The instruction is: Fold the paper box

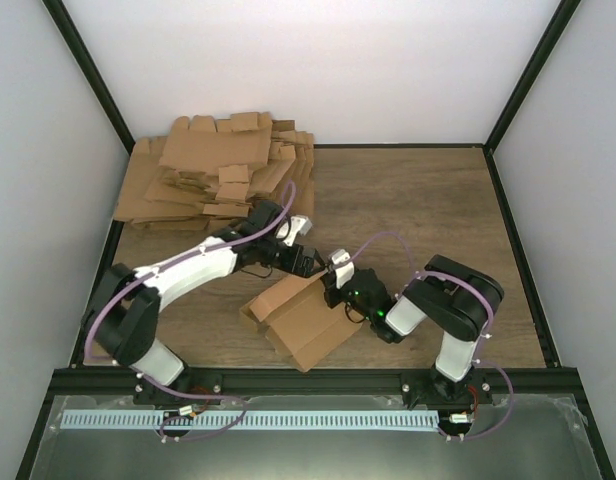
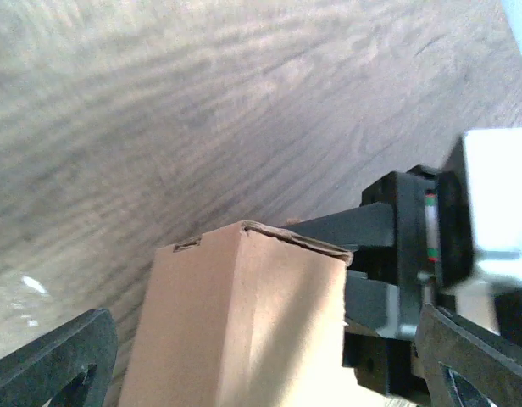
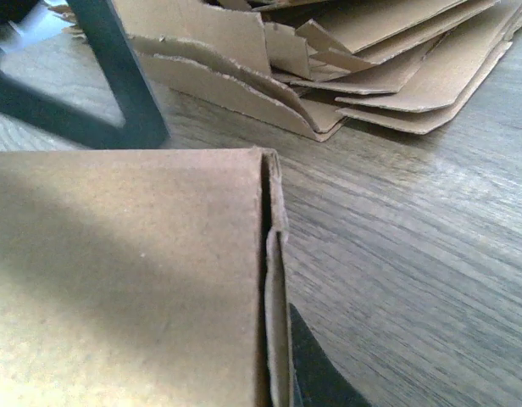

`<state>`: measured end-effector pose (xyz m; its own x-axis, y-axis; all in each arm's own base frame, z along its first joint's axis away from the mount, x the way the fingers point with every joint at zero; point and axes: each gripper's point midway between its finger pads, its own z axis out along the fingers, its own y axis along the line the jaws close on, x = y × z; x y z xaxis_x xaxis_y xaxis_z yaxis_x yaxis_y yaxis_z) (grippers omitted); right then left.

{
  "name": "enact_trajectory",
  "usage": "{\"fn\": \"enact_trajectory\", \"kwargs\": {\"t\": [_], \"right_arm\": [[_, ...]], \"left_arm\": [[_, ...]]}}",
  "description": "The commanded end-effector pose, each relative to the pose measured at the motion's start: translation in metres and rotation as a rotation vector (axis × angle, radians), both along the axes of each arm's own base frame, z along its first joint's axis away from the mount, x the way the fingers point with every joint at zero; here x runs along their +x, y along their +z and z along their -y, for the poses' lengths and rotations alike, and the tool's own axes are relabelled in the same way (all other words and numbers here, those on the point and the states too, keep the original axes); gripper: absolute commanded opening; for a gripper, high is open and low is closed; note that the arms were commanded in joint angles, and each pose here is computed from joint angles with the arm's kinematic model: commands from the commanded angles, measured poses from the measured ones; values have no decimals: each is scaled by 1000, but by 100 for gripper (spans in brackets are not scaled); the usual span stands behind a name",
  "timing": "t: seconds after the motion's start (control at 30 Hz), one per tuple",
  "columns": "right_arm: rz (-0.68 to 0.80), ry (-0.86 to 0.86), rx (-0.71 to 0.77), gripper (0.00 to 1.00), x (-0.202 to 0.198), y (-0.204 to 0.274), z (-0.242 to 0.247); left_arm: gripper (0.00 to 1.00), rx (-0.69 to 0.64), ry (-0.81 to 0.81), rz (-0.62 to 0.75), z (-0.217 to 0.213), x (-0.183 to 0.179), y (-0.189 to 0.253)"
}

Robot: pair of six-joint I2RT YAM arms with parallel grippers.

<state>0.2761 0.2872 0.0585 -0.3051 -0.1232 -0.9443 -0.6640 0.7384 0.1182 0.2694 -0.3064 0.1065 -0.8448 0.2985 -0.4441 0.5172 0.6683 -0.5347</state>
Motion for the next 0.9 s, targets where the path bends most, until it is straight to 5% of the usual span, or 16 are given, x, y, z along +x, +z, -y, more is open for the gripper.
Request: {"fn": "enact_trajectory", "kwargs": {"t": [0.0, 0.37, 0.53, 0.87], "right_arm": [[28, -71, 38, 1, 11, 23, 4], [-66, -337, 112, 1, 33, 50, 40], [-167, -400, 237, 1, 45, 69, 61], [-360, -583, 462, 1, 62, 72, 118]], "left_arm": [[100, -7, 84, 190, -13, 19, 71], [100, -49, 299, 428, -74, 3, 173], [100, -59, 476, 413, -112, -11, 187], [100, -187, 392, 303, -110, -57, 211]]}}
